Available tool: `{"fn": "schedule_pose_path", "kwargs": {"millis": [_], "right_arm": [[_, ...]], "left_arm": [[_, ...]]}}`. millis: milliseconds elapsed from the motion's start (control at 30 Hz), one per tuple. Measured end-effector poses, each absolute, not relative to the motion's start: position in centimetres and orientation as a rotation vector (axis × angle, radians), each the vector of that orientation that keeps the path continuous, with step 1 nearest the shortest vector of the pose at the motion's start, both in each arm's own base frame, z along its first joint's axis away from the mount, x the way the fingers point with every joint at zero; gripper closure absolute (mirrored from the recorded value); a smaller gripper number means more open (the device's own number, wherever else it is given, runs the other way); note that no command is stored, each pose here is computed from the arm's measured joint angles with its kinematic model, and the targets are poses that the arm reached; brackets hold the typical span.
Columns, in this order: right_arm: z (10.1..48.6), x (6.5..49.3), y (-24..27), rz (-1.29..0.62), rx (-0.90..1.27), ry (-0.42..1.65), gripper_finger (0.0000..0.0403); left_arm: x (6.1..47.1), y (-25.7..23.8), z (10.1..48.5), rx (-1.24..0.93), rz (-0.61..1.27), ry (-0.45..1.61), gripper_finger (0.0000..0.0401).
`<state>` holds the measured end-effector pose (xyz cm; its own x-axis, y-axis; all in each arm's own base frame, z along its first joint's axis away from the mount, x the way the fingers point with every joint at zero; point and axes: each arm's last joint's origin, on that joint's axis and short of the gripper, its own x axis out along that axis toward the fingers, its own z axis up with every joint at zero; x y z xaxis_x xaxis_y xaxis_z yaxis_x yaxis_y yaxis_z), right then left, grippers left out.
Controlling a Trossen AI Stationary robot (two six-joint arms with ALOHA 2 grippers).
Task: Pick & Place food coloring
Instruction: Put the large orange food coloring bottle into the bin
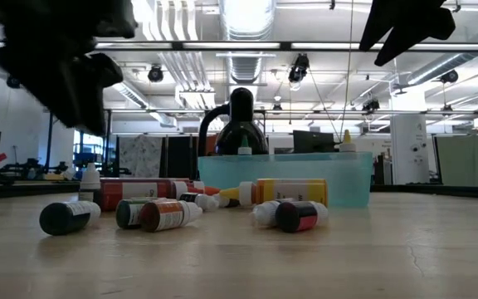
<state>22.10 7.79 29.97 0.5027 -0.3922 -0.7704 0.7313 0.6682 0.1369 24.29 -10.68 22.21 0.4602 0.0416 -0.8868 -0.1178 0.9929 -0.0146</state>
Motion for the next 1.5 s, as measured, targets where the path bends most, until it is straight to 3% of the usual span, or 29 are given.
{"fn": "schedule_pose_path", "kwargs": {"millis": [300, 667, 1233, 1500], "right_arm": [[29.2, 22.8, 8.1, -0.725, 0.468, 0.801, 0.0174], [28.3, 23.8, 8.6, -0.732, 0.498, 0.809, 0.0174], [27.4, 24.5, 8.9, -0.755, 0.497, 0.824, 0.0174], [27.3, 24.5, 8.8, -0.756, 0.496, 0.825, 0.0174]], "left_arm": [[26.4, -4.7, 22.8, -0.170, 0.318, 1.049, 0.0211], [27.8, -2.3, 19.9, 0.023, 0.117, 1.176, 0.0211], [29.6, -1.1, 15.6, 0.008, 0.166, 1.243, 0.0211], [30.0, -1.2, 15.1, 0.028, 0.147, 1.237, 0.0270]]}}
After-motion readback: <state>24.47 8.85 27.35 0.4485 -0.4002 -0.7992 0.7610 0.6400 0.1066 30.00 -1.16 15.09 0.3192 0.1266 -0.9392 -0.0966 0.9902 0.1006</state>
